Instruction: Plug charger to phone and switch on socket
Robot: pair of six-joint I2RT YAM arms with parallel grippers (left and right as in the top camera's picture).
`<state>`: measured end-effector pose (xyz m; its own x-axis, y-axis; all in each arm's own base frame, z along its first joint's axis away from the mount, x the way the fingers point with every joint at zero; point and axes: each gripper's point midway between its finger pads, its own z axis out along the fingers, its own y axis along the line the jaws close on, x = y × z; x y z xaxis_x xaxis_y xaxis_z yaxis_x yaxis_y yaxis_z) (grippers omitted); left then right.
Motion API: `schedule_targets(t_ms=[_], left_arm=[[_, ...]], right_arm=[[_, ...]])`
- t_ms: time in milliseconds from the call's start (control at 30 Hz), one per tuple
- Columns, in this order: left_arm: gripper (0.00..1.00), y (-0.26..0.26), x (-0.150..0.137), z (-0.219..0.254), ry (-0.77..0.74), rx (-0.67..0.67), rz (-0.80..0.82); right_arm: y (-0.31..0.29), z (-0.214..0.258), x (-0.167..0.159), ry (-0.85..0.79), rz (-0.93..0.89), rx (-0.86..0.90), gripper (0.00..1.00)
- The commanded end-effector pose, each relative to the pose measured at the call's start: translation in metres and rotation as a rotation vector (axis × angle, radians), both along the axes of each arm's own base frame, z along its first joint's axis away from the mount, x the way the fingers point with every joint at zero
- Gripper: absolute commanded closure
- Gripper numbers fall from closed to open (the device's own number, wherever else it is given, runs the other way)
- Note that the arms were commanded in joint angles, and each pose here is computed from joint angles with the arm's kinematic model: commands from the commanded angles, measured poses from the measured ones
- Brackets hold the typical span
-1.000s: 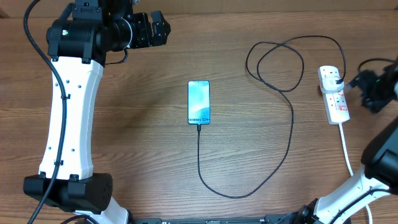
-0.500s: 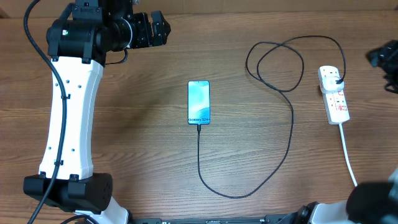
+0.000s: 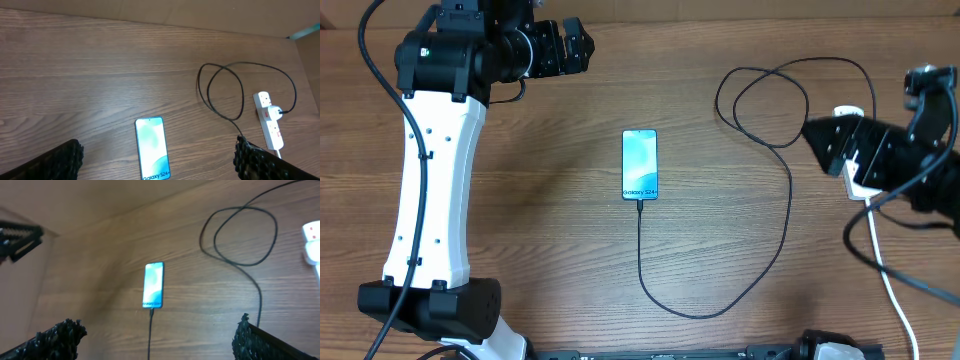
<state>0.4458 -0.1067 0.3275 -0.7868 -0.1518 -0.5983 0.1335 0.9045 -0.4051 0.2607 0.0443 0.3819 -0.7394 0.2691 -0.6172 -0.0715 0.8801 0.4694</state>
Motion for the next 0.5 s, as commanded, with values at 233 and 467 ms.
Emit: schedule_targets(t_ms=[233, 467], left_arm=[[0.01, 0.001, 0.003, -0.004, 0.003, 0.011, -0.002], [0.00, 0.001, 0.003, -0.004, 0.002, 0.011, -0.002]], right_arm=[[-0.001, -0.023, -0.033, 0.156, -0.016, -0.037, 0.00], [-0.009, -0.024, -0.030, 0.107, -0.048, -0.113, 0.00]])
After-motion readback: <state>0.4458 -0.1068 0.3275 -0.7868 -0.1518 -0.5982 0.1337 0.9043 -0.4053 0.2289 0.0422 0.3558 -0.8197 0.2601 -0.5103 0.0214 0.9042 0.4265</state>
